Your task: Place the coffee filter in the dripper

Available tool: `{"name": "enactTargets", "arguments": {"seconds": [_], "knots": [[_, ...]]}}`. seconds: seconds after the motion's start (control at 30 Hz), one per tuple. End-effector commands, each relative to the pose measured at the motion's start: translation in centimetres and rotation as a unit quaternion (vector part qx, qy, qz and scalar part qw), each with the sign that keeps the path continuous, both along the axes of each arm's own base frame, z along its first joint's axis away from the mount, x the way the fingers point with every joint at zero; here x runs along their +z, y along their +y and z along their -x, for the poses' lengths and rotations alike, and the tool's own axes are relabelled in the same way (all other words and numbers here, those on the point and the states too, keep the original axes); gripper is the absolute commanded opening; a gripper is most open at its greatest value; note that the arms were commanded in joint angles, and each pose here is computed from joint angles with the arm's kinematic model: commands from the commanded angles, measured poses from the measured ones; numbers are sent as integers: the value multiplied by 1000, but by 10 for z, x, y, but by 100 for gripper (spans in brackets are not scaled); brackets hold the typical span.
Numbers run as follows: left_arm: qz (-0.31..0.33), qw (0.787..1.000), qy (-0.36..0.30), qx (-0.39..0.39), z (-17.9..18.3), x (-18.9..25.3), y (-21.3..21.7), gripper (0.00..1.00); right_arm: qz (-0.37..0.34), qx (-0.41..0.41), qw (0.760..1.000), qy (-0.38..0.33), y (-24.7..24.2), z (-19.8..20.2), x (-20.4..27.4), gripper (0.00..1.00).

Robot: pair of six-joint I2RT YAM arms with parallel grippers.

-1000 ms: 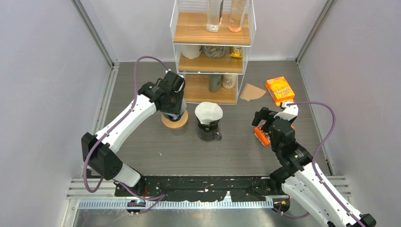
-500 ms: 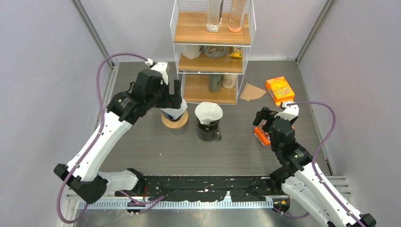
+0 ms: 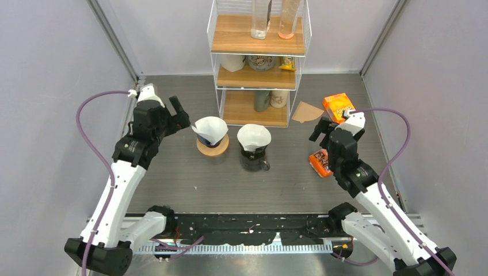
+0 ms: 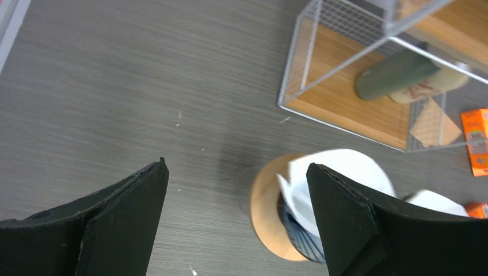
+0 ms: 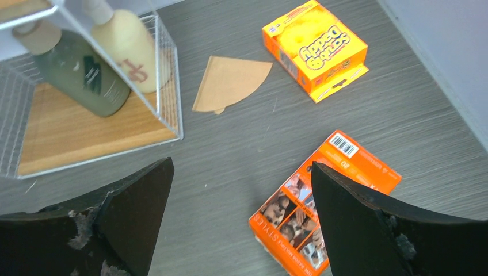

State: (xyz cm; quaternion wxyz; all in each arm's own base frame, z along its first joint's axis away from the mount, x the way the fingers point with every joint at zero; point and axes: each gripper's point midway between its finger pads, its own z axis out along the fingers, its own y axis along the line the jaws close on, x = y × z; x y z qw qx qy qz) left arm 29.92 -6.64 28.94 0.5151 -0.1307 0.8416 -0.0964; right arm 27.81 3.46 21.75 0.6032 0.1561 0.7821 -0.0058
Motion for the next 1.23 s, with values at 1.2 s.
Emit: {"name": "enactTargets", "arguments": {"seconds": [1.2], "knots": [[105,984,4,141,-36,-90,81,99,-81,-135,986,48,-81,-18,-25,95]]}}
